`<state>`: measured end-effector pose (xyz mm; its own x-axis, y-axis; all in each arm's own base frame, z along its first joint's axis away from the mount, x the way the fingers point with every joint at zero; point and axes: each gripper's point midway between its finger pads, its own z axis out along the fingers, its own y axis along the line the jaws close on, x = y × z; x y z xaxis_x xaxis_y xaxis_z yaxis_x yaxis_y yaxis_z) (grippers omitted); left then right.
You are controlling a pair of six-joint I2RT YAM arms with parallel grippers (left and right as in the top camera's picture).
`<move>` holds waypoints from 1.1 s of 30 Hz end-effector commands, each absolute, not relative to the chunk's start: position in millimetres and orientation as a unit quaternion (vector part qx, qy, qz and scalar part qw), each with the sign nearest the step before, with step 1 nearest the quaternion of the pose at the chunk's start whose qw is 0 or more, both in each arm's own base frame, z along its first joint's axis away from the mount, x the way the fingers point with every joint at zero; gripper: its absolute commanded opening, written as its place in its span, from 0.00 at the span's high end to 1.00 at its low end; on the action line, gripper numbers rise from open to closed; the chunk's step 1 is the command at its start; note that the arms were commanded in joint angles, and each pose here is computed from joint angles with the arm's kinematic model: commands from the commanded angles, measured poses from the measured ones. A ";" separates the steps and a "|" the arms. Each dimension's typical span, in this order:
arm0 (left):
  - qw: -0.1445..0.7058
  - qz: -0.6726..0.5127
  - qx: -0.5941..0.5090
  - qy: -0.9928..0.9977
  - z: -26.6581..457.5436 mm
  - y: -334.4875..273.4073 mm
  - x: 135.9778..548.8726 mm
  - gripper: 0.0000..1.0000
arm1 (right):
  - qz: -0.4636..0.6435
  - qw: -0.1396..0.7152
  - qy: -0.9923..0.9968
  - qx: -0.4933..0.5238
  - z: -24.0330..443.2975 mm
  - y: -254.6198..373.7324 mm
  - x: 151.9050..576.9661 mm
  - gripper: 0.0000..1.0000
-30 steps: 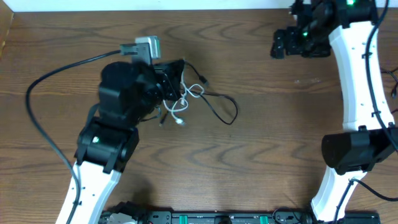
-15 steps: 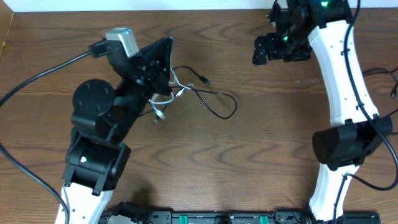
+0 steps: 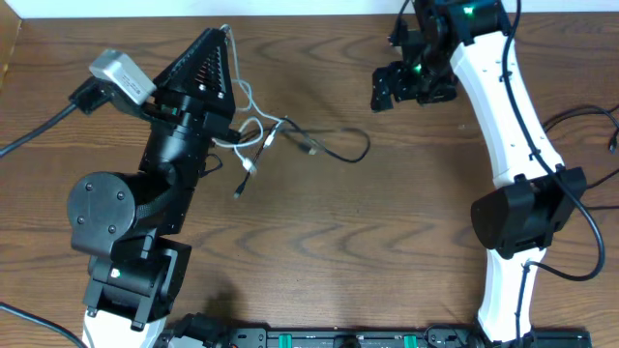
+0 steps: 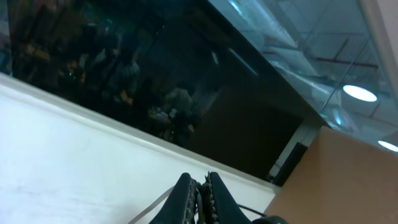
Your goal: Untangle cables
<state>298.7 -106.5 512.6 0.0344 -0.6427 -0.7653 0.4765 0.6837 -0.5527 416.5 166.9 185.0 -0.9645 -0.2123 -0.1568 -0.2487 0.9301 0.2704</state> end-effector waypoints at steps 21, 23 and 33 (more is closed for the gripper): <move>0.678 -0.331 -0.137 0.642 462.5 -90.3 344.9 0.92 | 0.360 0.025 0.875 -0.322 210.8 309.6 344.1 0.10; 0.677 -0.331 -0.138 0.642 462.3 -88.3 345.4 0.92 | 0.361 0.022 0.871 -0.332 210.1 316.7 338.6 0.10; 0.682 -0.332 -0.140 0.637 465.6 -85.9 345.0 0.92 | 0.295 0.024 0.895 -0.334 187.2 320.4 341.2 0.57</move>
<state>351.0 -90.6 449.0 -0.0728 -0.6173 -0.7834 0.2545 0.7480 -0.6130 337.3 324.8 205.7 -0.7610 -0.5815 -0.2877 -0.6286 0.5511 0.5487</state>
